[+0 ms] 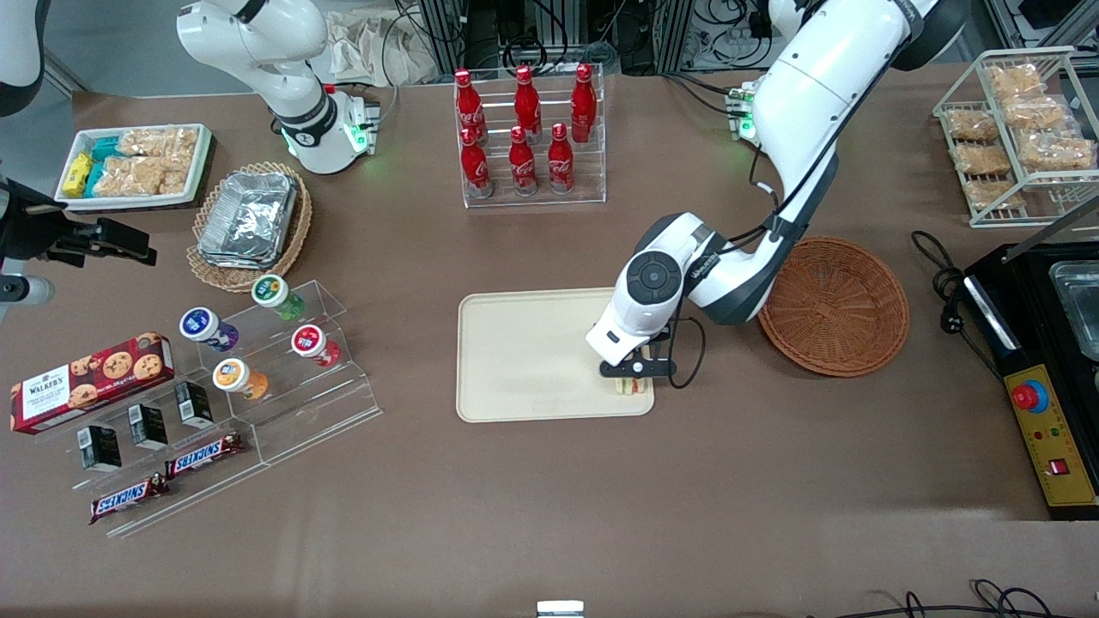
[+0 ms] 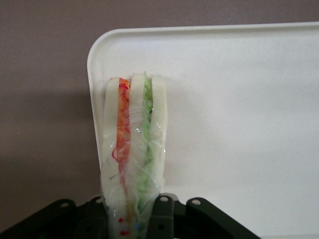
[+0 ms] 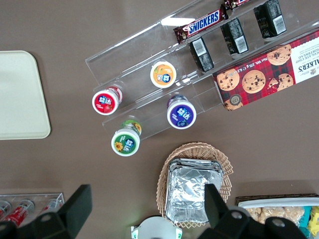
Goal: Place sandwich from basket to tray
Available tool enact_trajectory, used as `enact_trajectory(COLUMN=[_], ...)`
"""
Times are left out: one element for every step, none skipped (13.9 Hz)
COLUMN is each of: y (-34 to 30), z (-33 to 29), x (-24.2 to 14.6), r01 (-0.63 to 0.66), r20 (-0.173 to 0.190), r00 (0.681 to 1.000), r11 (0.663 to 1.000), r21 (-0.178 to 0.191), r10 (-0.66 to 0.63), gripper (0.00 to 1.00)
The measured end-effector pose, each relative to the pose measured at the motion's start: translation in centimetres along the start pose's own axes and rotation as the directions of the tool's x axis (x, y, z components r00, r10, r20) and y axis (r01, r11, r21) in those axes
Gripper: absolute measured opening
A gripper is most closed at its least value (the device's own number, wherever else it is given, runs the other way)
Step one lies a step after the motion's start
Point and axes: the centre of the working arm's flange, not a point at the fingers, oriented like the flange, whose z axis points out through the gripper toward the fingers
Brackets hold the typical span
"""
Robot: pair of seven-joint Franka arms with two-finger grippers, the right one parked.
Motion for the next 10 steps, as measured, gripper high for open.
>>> enact_trajectory(y=[0.0, 0.0, 0.0, 0.0, 0.0, 0.0, 0.1, 0.1, 0.2, 0.3], z=[0.1, 0.2, 0.2, 0.2, 0.2, 0.1, 0.0, -0.3, -0.7, -1.4], x=[0.0, 0.0, 0.0, 0.0, 0.0, 0.1, 0.1, 0.3, 0.5, 0.8], r01=[0.0, 0.0, 0.001, 0.004, 0.01, 0.017, 0.022, 0.028, 0.037, 0.05], r20=[0.001, 0.001, 0.001, 0.001, 0.0, -0.001, -0.004, -0.008, -0.015, -0.027], r00=[1.0, 1.0, 1.0, 1.0, 1.0, 1.0, 1.0, 1.0, 0.999, 0.998], r11=[1.0, 1.0, 1.0, 1.0, 1.0, 1.0, 1.0, 1.0, 0.999, 0.999], r21=[0.0, 0.001, 0.0, 0.0, 0.0, -0.001, -0.003, -0.006, -0.011, -0.018], r10=[0.0, 0.0, -0.001, -0.004, -0.01, -0.017, -0.022, -0.028, -0.037, -0.05], gripper=[0.21, 0.26, 0.34, 0.46, 0.55, 0.66, 0.75, 0.86, 0.97, 1.0])
